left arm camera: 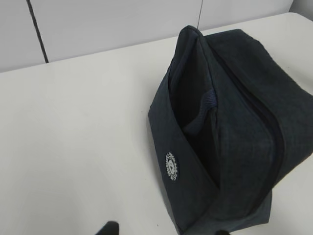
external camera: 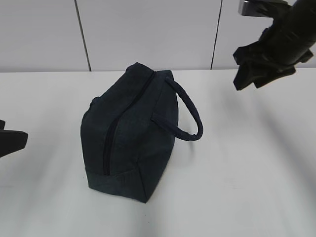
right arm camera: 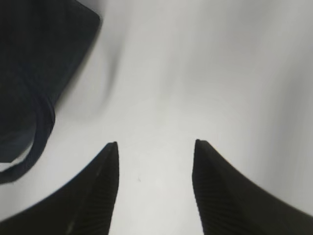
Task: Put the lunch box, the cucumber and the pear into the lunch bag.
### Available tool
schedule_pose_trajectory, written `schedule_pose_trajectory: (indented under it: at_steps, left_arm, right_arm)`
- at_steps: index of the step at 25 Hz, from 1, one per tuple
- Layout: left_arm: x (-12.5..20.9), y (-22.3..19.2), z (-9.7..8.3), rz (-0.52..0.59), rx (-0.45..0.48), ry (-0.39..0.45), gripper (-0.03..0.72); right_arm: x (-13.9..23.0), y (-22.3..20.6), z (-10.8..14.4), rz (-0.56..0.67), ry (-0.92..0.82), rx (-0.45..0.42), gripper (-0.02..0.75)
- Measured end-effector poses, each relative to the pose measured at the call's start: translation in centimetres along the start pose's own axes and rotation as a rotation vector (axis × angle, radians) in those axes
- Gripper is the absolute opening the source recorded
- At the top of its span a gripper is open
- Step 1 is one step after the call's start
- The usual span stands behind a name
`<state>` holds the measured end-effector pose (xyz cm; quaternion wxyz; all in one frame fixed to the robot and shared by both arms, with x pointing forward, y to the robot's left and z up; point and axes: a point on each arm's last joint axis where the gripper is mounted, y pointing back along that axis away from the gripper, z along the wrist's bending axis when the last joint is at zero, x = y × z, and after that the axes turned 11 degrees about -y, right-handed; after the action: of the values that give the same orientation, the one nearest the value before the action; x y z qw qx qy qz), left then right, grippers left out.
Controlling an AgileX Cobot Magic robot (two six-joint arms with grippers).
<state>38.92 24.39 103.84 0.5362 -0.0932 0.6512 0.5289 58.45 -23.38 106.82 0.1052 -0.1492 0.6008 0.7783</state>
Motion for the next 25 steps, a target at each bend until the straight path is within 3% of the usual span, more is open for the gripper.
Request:
schedule_pose_trajectory:
  at_steps: [7, 10, 17, 25]
  left_arm:
    - [0.2, 2.4, -0.8, -0.025, -0.007, 0.076, 0.332]
    - [0.8, 3.2, -1.2, 0.014, -0.004, 0.086, 0.326]
    - [2.7, 6.0, -1.5, 0.112, -0.102, 0.110, 0.316]
    - [4.1, 10.1, -2.3, 0.098, -0.208, 0.109, 0.308]
  right_arm:
    - [7.2, 4.3, -0.9, -0.016, -0.035, 0.123, 0.384]
    - [10.2, 5.6, -1.2, -0.027, -0.035, 0.157, 0.384]
    - [17.7, 9.1, -1.5, -0.155, -0.045, 0.156, 0.384]
    - [22.8, 12.4, -1.6, -0.310, -0.021, 0.147, 0.384]
